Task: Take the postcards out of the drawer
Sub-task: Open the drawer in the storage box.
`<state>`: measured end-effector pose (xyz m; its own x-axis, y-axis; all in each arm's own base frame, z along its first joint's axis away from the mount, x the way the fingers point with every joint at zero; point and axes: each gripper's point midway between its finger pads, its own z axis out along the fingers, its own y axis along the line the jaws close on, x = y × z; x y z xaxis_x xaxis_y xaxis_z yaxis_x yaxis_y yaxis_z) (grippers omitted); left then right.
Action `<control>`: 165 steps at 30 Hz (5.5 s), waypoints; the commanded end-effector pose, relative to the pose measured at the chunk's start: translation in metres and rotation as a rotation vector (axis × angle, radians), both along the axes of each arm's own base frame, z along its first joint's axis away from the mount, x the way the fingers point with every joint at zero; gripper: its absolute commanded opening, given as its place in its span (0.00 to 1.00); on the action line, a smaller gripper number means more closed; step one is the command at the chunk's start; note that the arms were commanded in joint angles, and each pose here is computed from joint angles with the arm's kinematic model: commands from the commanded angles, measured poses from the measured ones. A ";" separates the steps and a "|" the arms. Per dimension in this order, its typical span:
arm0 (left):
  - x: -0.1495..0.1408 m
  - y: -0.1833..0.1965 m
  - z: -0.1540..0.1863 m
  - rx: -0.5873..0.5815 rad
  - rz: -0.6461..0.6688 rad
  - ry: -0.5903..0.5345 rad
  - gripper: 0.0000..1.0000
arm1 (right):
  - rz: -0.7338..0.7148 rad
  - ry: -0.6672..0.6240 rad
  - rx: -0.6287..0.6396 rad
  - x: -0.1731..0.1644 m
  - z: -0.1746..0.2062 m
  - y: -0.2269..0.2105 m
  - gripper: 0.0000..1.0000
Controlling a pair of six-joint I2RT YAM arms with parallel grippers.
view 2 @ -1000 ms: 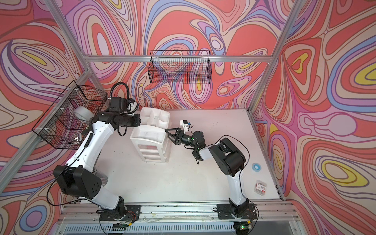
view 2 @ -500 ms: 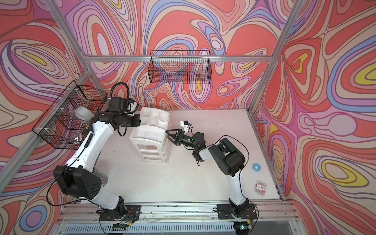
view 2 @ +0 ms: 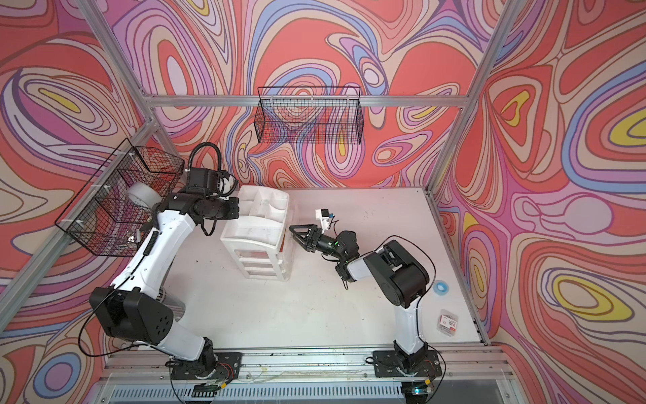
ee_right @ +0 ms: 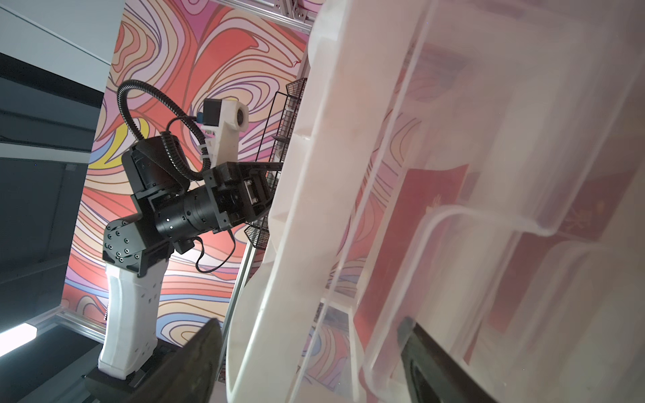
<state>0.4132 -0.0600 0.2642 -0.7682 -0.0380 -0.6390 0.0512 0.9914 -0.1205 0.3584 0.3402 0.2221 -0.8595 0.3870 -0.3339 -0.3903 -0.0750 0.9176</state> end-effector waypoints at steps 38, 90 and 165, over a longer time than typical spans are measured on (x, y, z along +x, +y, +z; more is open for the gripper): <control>-0.005 0.025 0.011 -0.001 0.090 -0.070 0.00 | 0.009 0.015 -0.224 0.050 -0.009 0.010 0.61; 0.002 0.034 0.015 0.003 0.132 -0.102 0.00 | 0.002 0.085 -0.384 0.048 -0.017 -0.024 0.36; 0.007 0.027 0.002 -0.017 0.089 -0.066 0.00 | -0.023 0.176 -0.539 0.084 -0.035 -0.082 0.38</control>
<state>0.4110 -0.0425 0.2655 -0.7296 -0.1275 -0.6719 -0.0146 0.9851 -0.1711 0.4280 0.2646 0.1860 -0.9369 0.1891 -0.2941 -0.2007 0.3979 0.8952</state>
